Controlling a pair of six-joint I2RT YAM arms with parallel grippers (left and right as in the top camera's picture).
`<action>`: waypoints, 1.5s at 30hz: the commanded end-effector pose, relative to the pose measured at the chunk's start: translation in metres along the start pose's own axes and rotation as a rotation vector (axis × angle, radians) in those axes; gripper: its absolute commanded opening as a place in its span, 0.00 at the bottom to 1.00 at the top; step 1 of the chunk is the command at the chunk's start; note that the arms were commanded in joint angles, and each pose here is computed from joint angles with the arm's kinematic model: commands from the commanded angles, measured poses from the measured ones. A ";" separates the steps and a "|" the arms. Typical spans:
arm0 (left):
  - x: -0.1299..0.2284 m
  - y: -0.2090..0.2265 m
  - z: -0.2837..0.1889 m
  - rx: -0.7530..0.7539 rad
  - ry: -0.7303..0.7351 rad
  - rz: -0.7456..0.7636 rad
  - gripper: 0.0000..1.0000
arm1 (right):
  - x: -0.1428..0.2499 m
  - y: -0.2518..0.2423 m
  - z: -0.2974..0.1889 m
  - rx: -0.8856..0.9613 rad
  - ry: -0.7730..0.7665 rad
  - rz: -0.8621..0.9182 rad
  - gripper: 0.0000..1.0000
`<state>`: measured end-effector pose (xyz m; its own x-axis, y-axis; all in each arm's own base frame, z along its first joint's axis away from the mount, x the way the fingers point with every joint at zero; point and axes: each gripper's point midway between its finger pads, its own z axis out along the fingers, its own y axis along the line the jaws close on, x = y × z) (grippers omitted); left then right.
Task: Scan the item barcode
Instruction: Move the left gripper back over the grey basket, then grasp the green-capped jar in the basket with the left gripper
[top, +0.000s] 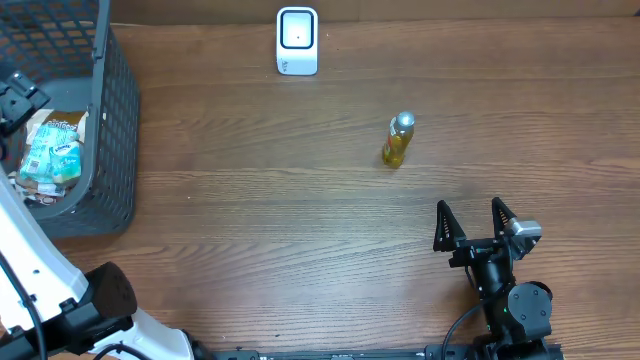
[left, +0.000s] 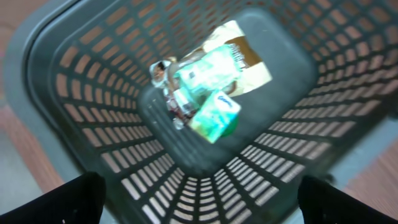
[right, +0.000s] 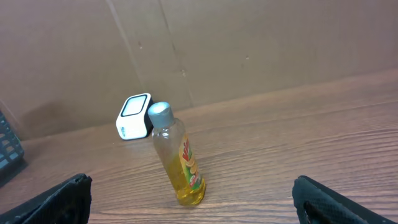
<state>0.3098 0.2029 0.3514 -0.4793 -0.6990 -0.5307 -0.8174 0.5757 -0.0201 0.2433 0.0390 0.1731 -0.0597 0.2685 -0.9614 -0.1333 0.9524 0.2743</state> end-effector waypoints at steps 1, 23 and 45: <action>0.004 0.008 0.009 -0.019 0.028 -0.045 1.00 | 0.002 0.001 0.000 -0.007 -0.002 -0.004 1.00; 0.049 -0.015 0.151 0.045 0.199 0.282 1.00 | 0.002 0.001 0.000 -0.008 -0.001 -0.005 1.00; 0.097 -0.023 0.253 0.071 0.423 0.392 1.00 | 0.002 0.001 0.000 -0.007 -0.002 -0.004 1.00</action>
<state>0.3668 0.2289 0.1092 -0.8230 -0.5367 -0.1862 -0.5539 0.8309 0.0531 0.2433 0.0390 0.1732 -0.0594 0.2686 -0.9614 -0.1334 0.9523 0.2743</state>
